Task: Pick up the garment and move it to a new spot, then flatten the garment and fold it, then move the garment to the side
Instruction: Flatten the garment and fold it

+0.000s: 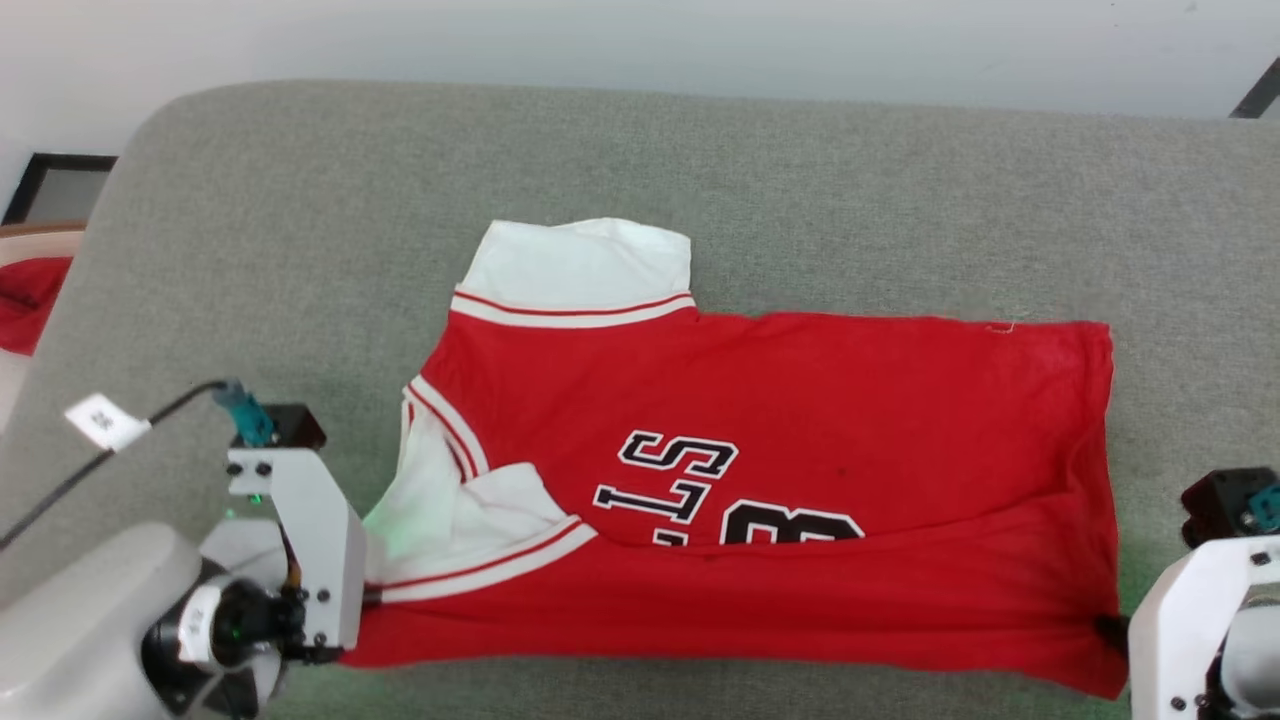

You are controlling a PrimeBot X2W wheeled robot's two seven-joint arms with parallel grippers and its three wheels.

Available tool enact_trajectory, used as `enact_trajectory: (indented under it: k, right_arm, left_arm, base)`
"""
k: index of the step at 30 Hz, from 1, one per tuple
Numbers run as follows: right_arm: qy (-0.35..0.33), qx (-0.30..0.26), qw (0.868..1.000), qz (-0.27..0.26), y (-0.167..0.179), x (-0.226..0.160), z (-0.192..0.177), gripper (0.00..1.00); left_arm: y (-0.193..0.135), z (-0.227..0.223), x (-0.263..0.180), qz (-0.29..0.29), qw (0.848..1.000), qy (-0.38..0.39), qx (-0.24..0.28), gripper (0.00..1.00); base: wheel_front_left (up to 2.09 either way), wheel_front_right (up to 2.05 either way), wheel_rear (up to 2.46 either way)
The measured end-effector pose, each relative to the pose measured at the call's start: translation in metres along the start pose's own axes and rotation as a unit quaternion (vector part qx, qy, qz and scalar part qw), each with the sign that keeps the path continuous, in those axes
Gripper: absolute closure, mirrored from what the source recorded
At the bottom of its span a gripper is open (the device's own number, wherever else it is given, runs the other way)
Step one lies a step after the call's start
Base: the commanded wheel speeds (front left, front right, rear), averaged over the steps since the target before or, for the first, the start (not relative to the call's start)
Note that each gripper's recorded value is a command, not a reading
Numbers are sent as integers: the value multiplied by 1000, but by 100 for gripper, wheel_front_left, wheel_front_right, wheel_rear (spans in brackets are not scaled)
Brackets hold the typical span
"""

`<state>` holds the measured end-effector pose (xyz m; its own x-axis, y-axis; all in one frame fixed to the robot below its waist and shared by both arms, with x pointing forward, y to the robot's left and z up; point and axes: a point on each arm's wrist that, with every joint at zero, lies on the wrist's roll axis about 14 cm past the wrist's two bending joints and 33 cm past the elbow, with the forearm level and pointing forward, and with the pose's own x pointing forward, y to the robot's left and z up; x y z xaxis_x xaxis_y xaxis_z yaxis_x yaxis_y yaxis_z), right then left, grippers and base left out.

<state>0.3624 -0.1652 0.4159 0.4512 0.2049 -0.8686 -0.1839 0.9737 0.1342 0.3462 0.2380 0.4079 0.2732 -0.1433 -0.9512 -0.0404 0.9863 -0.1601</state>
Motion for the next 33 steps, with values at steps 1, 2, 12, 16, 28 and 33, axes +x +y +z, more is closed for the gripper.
enact_trajectory:
  k: [1,2,12,16,28,33]
  right_arm:
    - [6,3,1000,2,1,1,-4,100]
    - [11,4,1000,4,2,1,-7,100]
    - [8,9,1000,8,5,3,-9,0]
    - [-3,10,1000,10,6,-2,-6,0]
    - [-190,34,981,7,0,-40,50,0]
    - [-320,16,947,11,4,-62,90,0]
  left_arm:
    - [-1,-4,2,-1,1000,5,-3,100]
    - [-2,-7,4,-3,1000,11,-2,100]
    - [-5,-7,10,-7,1000,-3,7,0]
    - [0,1,3,-1,1000,-23,11,0]
    - [0,68,-38,5,985,-165,53,0]
    - [-12,122,-57,7,958,-272,92,0]
  base:
    - [0,0,0]
    - [0,0,0]
    - [0,0,0]
    - [0,0,0]
    - [0,0,0]
    - [0,0,0]
